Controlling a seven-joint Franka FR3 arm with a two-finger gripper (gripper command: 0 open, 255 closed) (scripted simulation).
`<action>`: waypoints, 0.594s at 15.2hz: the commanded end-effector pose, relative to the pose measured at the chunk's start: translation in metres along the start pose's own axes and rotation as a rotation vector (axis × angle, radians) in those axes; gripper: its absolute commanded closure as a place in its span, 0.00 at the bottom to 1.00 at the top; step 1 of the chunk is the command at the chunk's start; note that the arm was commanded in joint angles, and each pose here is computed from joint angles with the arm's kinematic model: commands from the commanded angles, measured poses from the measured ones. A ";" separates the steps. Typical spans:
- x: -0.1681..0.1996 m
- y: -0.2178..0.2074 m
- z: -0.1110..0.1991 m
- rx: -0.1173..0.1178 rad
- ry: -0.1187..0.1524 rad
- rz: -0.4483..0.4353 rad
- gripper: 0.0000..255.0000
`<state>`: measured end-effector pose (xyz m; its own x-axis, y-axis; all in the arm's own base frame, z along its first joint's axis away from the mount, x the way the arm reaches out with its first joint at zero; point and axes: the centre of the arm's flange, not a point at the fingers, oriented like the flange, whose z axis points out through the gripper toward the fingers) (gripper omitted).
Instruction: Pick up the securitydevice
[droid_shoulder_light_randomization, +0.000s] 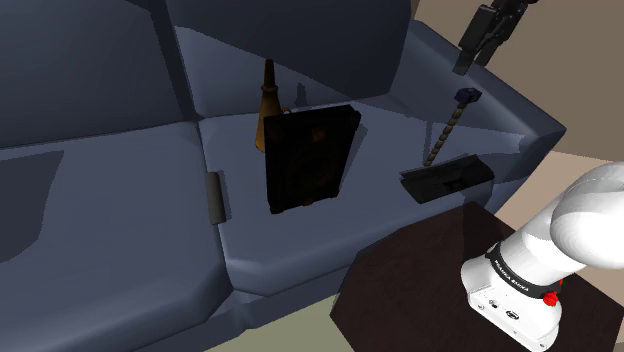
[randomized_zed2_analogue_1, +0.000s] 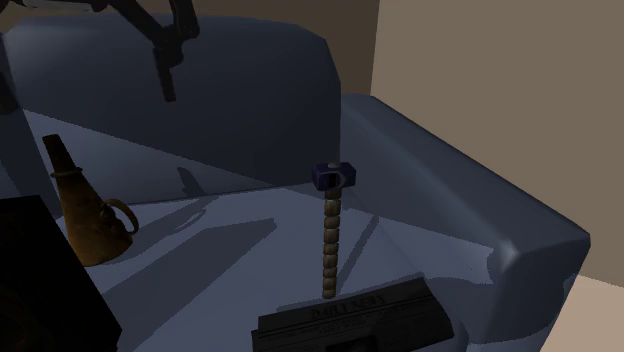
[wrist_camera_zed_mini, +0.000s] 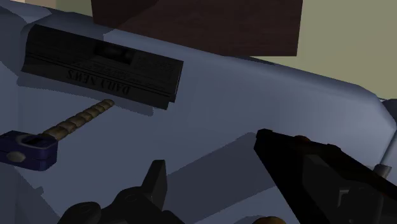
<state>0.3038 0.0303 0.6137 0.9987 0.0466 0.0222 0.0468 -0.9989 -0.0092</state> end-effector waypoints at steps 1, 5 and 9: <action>0.000 0.000 0.000 0.000 0.000 0.000 0.00; 0.013 0.042 0.024 -0.033 -0.036 -0.029 0.00; 0.027 0.083 0.046 -0.066 -0.072 -0.058 0.00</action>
<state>0.3328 -0.0395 0.5751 0.9947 0.0940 -0.0408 0.0959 -0.9943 0.0468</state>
